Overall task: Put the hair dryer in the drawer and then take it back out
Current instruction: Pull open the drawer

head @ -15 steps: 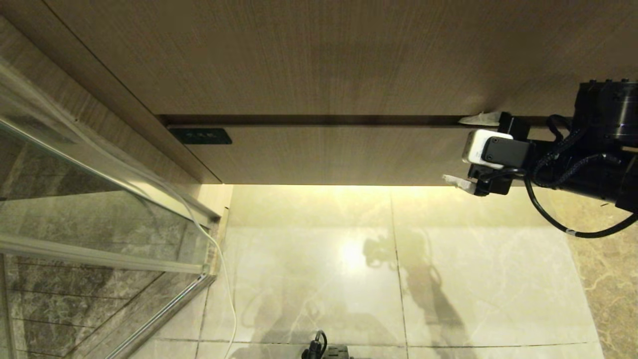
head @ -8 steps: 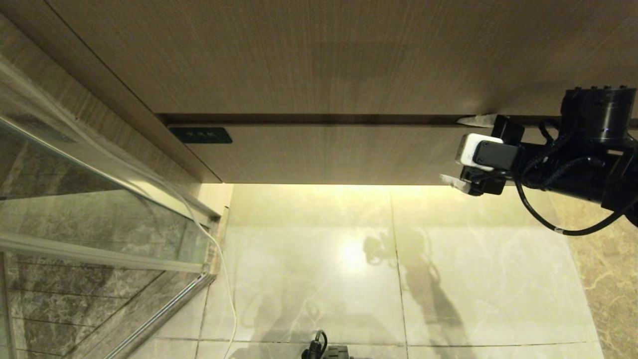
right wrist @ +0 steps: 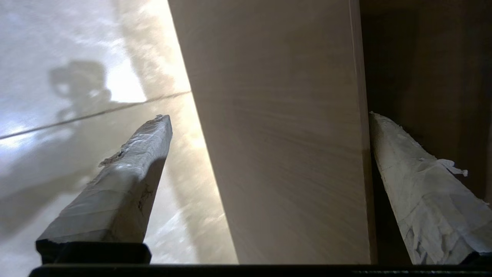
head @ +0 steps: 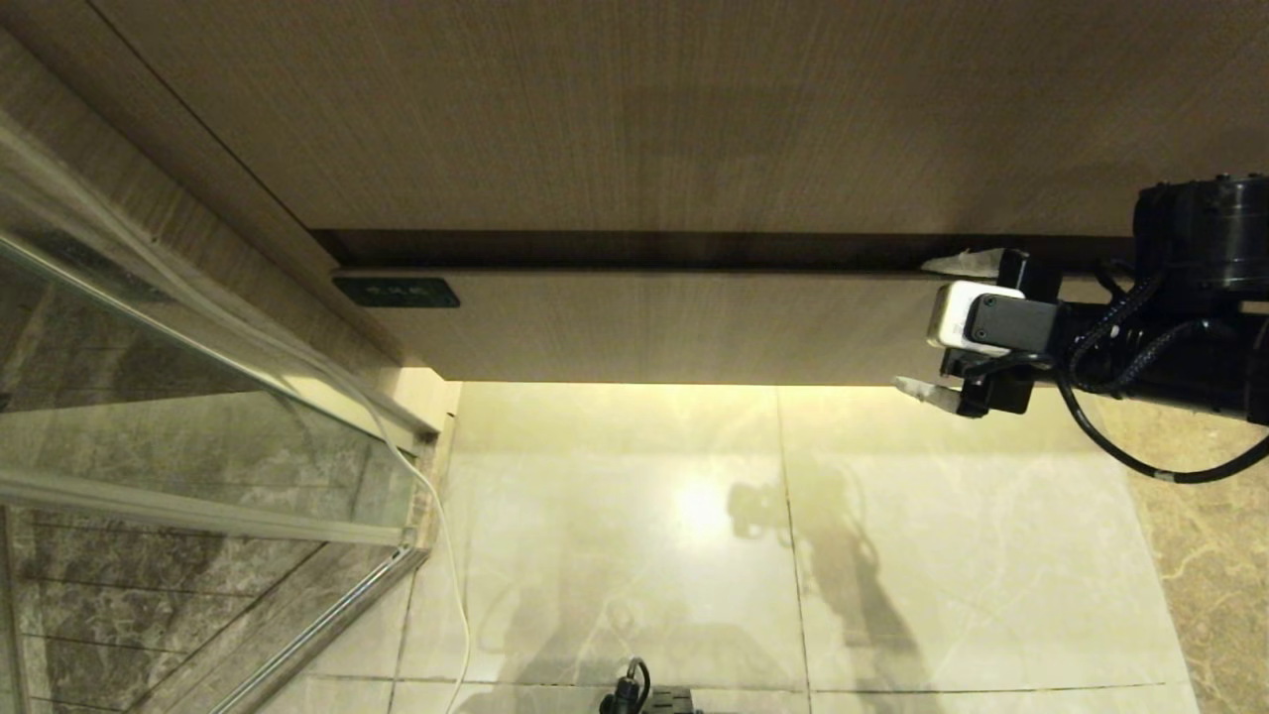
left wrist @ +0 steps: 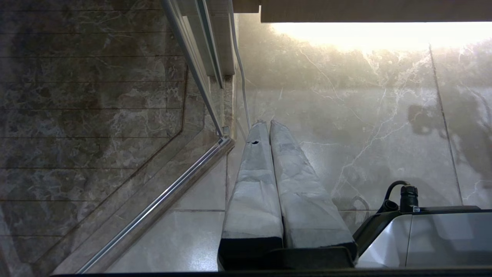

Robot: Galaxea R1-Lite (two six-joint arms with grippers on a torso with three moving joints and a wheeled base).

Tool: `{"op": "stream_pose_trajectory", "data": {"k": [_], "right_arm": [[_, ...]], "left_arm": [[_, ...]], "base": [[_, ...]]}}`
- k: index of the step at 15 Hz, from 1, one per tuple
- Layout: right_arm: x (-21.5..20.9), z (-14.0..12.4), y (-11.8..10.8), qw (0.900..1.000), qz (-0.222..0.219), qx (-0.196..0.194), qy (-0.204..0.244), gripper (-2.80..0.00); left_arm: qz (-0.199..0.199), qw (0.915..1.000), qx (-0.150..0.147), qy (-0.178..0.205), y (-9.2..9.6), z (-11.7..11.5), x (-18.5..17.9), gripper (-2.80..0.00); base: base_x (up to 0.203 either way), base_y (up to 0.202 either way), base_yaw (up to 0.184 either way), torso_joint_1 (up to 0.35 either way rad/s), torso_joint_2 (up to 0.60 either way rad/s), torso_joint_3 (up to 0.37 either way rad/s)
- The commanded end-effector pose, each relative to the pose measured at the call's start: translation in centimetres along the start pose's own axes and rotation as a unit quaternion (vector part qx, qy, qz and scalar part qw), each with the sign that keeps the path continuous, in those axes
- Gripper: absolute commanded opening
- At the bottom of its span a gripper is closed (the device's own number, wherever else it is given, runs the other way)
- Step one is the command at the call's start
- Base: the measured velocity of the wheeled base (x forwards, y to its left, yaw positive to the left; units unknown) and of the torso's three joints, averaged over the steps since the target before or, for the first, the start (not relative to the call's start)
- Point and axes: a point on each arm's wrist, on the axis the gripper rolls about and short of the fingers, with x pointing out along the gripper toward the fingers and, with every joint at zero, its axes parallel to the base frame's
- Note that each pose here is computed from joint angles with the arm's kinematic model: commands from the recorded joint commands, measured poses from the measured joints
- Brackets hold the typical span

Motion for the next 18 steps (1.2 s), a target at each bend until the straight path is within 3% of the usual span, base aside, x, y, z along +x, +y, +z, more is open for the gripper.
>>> {"op": "stream_pose_trajectory", "data": {"k": [1, 6, 12, 15, 18], "right_arm": [[-0.5, -0.3, 0.3, 1.0, 0.016, 0.003, 0.011, 0.0], [-1.4, -0.5, 1.1, 0.998, 0.033, 0.027, 0.042, 0.0], [-5.1, -1.2, 3.5, 0.988, 0.101, 0.08, 0.081, 0.0], [-9.0, -1.8, 5.2, 0.983, 0.099, 0.116, 0.102, 0.0], [-12.4, -1.4, 6.0, 0.974, 0.066, 0.187, 0.108, 0.0]], "left_arm": [[0.0, 1.0, 0.0, 0.0, 0.0, 0.0, 0.0, -2.8], [0.0, 1.0, 0.0, 0.0, 0.0, 0.0, 0.0, -2.8], [0.0, 1.0, 0.0, 0.0, 0.0, 0.0, 0.0, -2.8], [0.0, 1.0, 0.0, 0.0, 0.0, 0.0, 0.0, -2.8], [0.0, 1.0, 0.0, 0.0, 0.0, 0.0, 0.0, -2.8]], "base": [[0.0, 0.0, 0.0, 0.0, 0.0, 0.0], [0.0, 0.0, 0.0, 0.0, 0.0, 0.0], [0.0, 0.0, 0.0, 0.0, 0.0, 0.0], [0.0, 0.0, 0.0, 0.0, 0.0, 0.0], [0.0, 0.0, 0.0, 0.0, 0.0, 0.0]]}}
